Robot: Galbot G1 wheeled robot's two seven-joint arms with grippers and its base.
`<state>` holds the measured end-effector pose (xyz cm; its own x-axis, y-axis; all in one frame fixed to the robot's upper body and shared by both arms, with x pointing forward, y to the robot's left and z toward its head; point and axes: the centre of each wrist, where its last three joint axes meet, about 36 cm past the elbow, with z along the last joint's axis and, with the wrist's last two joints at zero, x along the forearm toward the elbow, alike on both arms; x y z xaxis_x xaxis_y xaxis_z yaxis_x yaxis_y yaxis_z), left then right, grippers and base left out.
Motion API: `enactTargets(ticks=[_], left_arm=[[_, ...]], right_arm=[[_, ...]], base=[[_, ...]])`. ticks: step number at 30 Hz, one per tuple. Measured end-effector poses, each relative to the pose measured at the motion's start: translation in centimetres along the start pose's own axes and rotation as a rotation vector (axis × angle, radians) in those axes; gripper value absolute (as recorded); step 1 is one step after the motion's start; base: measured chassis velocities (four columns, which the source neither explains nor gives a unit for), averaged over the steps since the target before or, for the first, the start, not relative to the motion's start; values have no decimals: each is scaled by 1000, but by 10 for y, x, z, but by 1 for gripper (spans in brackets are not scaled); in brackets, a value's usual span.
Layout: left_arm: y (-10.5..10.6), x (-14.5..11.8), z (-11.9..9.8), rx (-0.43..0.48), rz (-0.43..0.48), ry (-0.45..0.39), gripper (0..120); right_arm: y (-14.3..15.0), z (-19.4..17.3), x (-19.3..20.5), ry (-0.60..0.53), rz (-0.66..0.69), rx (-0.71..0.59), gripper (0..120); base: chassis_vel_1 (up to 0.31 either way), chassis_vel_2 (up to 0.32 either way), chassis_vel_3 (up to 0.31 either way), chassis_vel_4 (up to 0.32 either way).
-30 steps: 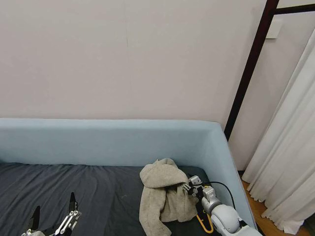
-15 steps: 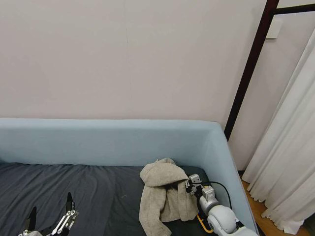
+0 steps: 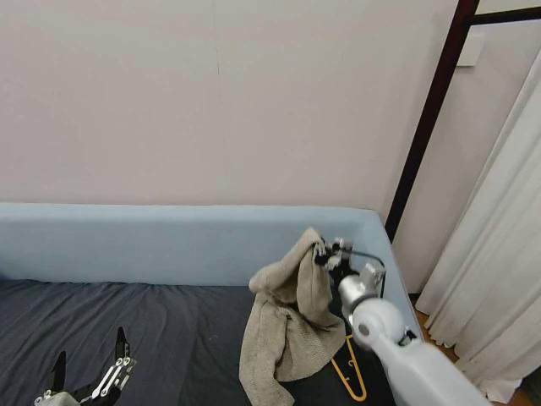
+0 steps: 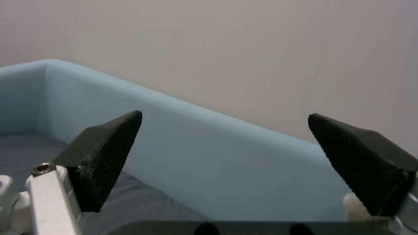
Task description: Pick up the clothes from the sofa and hang them on the clothes hanger.
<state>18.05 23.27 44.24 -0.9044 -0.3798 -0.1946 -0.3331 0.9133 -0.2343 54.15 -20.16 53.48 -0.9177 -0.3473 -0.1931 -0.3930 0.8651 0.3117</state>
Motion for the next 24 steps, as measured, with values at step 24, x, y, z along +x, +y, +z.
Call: enactTargets(ticks=[24], left_arm=[[-2, -2, -4, 11, -40, -23, 100]], right_arm=[[25, -268, -113, -286, -112, 98, 0]], base=[[0, 0, 0, 0]])
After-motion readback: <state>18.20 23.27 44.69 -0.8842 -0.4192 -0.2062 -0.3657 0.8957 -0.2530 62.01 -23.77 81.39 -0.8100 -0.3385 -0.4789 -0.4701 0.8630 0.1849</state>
